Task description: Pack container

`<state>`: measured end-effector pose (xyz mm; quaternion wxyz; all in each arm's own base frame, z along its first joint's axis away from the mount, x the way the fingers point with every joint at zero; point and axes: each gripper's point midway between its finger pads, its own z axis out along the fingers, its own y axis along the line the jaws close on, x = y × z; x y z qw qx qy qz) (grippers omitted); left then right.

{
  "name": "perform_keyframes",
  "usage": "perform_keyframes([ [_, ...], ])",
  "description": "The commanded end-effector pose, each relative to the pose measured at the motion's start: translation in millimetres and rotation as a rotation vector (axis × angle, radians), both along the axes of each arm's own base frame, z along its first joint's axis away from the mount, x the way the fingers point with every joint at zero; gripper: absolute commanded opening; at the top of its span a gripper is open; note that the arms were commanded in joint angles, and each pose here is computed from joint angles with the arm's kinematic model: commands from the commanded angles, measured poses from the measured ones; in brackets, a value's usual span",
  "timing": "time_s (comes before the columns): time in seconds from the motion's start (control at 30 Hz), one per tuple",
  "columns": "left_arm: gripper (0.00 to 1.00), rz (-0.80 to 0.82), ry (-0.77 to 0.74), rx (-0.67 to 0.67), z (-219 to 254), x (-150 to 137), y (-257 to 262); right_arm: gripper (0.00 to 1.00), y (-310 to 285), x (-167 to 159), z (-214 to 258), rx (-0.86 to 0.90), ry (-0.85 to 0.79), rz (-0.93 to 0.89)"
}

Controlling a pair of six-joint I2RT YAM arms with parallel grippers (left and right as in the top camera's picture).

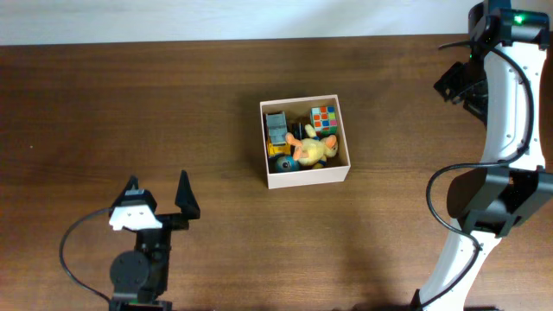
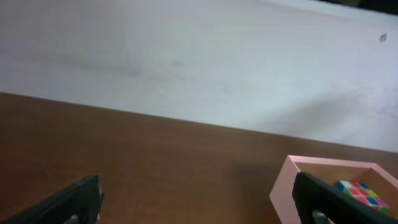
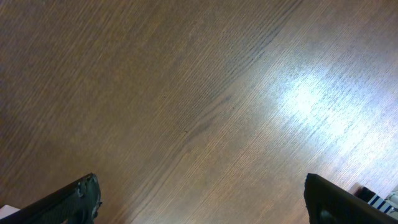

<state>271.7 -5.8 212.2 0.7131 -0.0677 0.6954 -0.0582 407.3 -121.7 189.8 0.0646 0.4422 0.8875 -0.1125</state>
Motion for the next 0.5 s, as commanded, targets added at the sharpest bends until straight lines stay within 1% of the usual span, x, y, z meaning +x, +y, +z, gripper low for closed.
perform_keyframes([
  [0.0, 0.99, 0.003, -0.037, 0.011, -2, -7, 3, 0.99, -3, 1, 4, -0.005, -0.014, -0.012],
  [0.17, 0.99, 0.025, -0.063, 0.010, -6, -15, 9, 0.99, -3, 1, 4, -0.005, -0.014, -0.012],
  [0.47, 0.99, 0.045, -0.027, 0.012, -24, -25, 14, 0.99, -3, 1, 4, -0.005, -0.014, -0.012],
])
